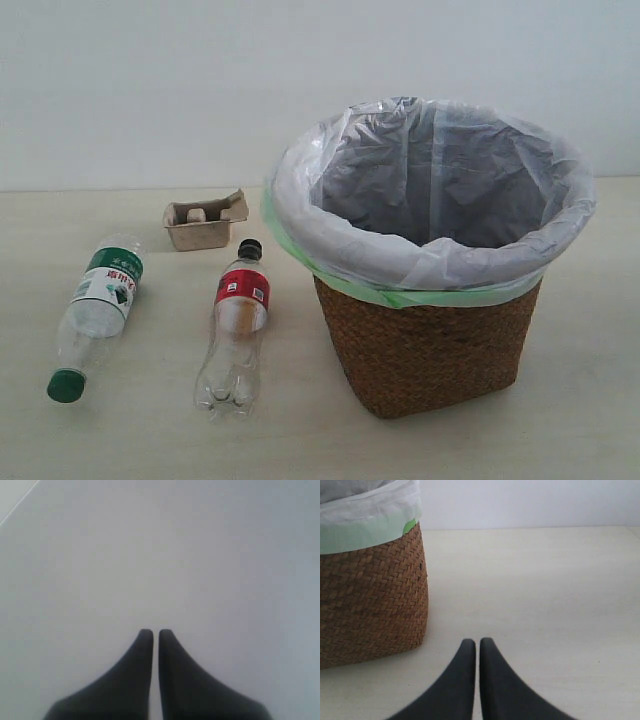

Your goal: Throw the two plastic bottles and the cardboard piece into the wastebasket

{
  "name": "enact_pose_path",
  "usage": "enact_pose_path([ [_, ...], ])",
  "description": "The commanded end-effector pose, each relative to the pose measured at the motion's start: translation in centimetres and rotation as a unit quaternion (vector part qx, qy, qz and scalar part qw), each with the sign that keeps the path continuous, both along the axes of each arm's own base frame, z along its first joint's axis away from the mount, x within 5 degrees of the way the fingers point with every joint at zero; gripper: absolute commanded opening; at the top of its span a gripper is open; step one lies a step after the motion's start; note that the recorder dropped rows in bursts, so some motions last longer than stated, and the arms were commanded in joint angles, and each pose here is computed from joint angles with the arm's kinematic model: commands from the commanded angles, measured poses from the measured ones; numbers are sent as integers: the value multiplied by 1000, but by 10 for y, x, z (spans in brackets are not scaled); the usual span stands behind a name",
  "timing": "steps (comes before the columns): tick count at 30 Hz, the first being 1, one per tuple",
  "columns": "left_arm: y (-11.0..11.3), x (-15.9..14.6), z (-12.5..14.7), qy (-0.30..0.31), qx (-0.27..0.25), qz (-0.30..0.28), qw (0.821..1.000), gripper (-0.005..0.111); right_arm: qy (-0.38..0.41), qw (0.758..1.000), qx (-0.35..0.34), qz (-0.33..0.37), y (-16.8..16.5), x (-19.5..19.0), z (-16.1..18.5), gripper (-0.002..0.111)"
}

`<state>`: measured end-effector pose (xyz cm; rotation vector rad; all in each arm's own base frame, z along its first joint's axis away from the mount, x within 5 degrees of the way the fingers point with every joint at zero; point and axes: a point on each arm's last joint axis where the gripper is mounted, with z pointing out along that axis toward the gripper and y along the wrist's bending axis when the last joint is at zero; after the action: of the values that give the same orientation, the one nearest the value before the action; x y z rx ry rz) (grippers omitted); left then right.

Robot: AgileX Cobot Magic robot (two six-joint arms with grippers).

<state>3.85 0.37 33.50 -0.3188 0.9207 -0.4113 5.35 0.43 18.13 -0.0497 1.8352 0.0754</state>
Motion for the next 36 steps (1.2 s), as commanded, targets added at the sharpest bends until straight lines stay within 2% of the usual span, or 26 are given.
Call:
enact_pose_path([
  [1, 1, 21, 25, 70, 55, 26, 996, 4, -7, 1000, -5, -3, -1, 0, 1, 0],
  [4, 4, 40, 37, 130, 75, 39, 988, 4, -7, 1000, -5, -3, -1, 0, 1, 0],
  [7, 9, 66, 40, 212, 90, 53, 972, 4, -7, 1000, -5, -3, -1, 0, 1, 0],
  [12, 18, 109, 35, 324, 91, 61, 940, 4, -7, 1000, -5, -3, -1, 0, 1, 0],
  [15, 22, 136, 27, 379, 140, 70, 912, 5, -7, 1000, -5, -3, -1, 0, 1, 0],
  [18, 25, 161, 11, 426, 158, 65, 888, 21, -7, 1000, -5, -3, -1, 0, 1, 0],
  [21, 29, 183, -6, 475, 148, 55, 865, 54, -7, 1000, -5, -3, -1, 0, 1, 0],
  [23, 28, 199, -20, 515, 148, 44, 843, 80, -7, 1000, -5, -3, -1, 0, 1, 0],
  [25, 26, 214, -30, 551, 160, 34, 818, 97, -7, 1000, -5, -3, -1, 0, 1, 0],
  [26, 23, 222, -35, 570, 173, 26, 803, 102, -7, 1000, -5, -3, -1, 0, 1, 0],
  [31, 0, 250, -53, 631, 221, -38, 743, 104, -7, 1000, -5, -3, -1, 0, 1, 0],
  [33, -9, 260, -60, 657, 234, -77, 712, 104, -7, 1000, -5, -3, -1, 0, 1, 0],
  [36, -16, 275, -70, 682, 243, -123, 678, 104, -7, 1000, -5, -3, -1, 0, 1, 0],
])
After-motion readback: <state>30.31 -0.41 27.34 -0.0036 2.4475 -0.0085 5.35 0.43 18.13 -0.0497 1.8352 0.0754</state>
